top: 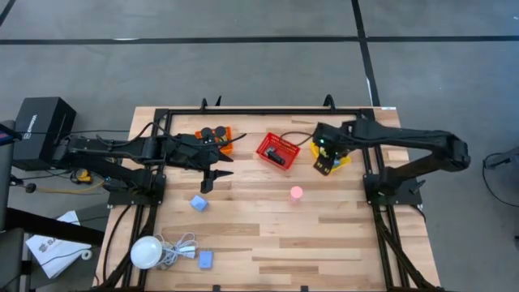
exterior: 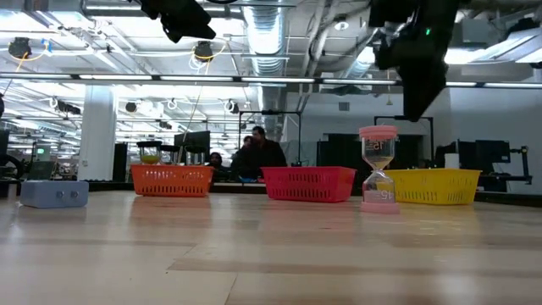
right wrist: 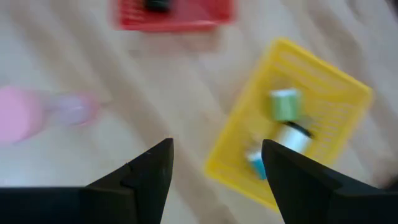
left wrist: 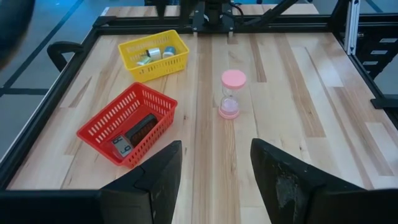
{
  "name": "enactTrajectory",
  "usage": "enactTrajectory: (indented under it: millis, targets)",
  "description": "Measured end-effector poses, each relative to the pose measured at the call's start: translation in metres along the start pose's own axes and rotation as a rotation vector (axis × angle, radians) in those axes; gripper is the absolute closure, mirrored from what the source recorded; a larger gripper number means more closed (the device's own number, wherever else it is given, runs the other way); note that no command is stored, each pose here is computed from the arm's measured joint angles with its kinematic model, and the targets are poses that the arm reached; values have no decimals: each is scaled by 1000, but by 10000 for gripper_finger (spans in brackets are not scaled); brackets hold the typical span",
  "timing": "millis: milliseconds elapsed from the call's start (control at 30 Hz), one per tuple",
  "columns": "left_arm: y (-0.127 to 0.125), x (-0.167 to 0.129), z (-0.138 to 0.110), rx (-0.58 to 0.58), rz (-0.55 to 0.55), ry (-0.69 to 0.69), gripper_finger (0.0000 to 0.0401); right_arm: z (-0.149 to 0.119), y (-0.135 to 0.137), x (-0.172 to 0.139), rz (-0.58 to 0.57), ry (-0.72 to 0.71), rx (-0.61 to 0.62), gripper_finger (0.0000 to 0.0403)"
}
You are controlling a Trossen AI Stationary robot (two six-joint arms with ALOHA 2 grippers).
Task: Pick & Place Office items
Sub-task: Put the pink hourglass into the orange bin
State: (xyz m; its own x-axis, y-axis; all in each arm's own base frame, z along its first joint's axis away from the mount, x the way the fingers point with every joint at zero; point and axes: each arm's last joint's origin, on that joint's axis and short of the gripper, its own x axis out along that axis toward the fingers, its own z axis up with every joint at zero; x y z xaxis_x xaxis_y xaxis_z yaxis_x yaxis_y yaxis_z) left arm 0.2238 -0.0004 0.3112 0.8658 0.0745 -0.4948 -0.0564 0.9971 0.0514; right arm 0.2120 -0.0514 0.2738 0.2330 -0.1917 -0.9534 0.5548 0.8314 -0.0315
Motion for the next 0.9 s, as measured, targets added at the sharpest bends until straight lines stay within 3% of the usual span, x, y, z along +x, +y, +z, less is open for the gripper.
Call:
enactTrajectory:
  millis: [300, 500, 700, 900]
  targets:
    - [0, 0, 0, -19, -4, 0, 216, -24, 50, -36, 233, -282, -162, 168]
    - [0, 3, -7, -69, -3, 19, 215, -45, 83, -29, 380, -398, -283, 168]
    - [-1, 12, -21, -68, -2, 33, 216, -64, 108, -2, 383, -455, -344, 168]
    - [-2, 17, -28, -77, -8, 12, 216, -78, 121, 20, 318, -411, -258, 168]
